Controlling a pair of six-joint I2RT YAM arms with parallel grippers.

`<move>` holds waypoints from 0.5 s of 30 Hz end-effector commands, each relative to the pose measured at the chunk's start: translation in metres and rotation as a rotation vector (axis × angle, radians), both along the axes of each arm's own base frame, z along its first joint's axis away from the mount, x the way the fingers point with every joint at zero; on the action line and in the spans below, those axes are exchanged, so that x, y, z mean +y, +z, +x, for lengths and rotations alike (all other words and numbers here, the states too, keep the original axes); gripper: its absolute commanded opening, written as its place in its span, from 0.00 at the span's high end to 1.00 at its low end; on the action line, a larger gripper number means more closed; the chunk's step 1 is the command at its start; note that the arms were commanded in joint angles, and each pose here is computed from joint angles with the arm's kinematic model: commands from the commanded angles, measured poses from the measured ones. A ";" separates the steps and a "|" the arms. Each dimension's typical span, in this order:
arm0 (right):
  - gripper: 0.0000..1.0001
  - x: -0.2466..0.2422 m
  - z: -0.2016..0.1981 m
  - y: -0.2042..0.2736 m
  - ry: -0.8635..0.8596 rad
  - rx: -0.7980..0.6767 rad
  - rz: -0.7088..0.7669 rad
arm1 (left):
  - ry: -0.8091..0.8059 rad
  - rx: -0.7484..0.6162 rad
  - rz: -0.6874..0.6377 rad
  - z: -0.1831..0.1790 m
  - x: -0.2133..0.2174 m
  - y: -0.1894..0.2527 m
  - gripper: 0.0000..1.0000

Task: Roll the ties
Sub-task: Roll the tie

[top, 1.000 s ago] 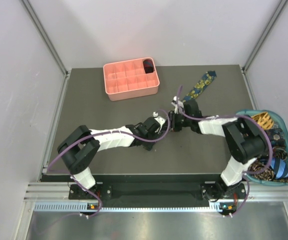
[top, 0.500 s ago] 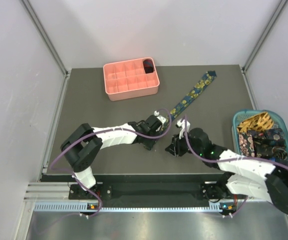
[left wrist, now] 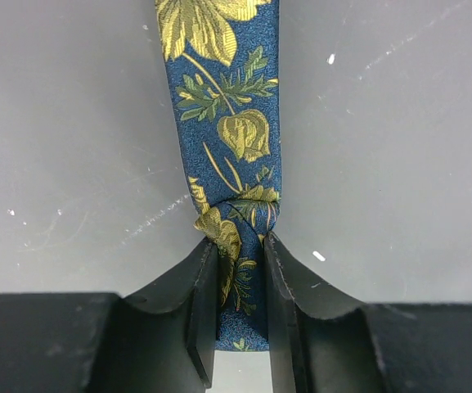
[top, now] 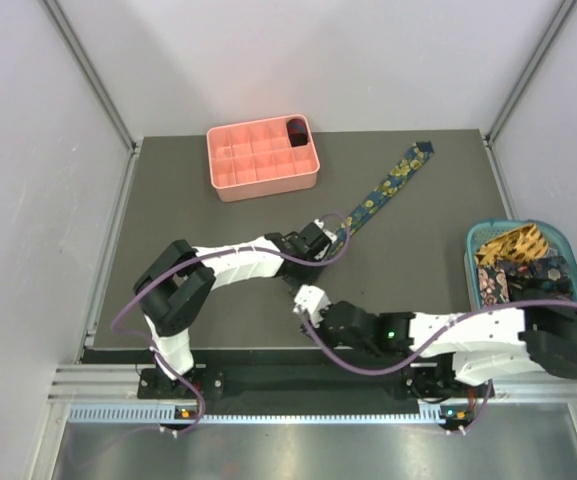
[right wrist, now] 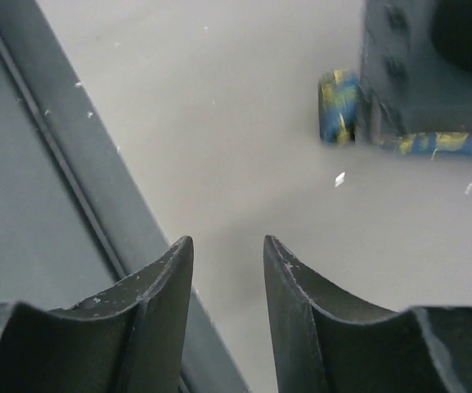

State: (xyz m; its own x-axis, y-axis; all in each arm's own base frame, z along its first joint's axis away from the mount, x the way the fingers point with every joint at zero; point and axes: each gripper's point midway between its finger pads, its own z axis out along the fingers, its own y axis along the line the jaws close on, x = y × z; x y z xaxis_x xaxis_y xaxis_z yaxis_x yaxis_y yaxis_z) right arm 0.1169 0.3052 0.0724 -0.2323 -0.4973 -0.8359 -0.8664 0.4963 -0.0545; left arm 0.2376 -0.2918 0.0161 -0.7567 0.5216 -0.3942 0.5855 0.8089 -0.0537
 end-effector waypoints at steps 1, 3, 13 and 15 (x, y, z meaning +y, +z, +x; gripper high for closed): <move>0.58 0.020 0.021 0.020 -0.042 -0.176 -0.106 | -0.057 0.315 0.117 -0.070 0.025 -0.044 0.70; 0.56 0.031 0.027 0.030 -0.041 -0.242 -0.157 | -0.061 0.334 0.127 -0.071 0.025 -0.043 0.69; 0.49 0.042 0.053 0.011 -0.122 -0.425 -0.532 | -0.084 0.427 0.176 -0.075 0.021 -0.044 0.69; 0.48 0.046 0.059 0.012 -0.146 -0.449 -0.558 | -0.082 0.434 0.184 -0.074 0.020 -0.041 0.69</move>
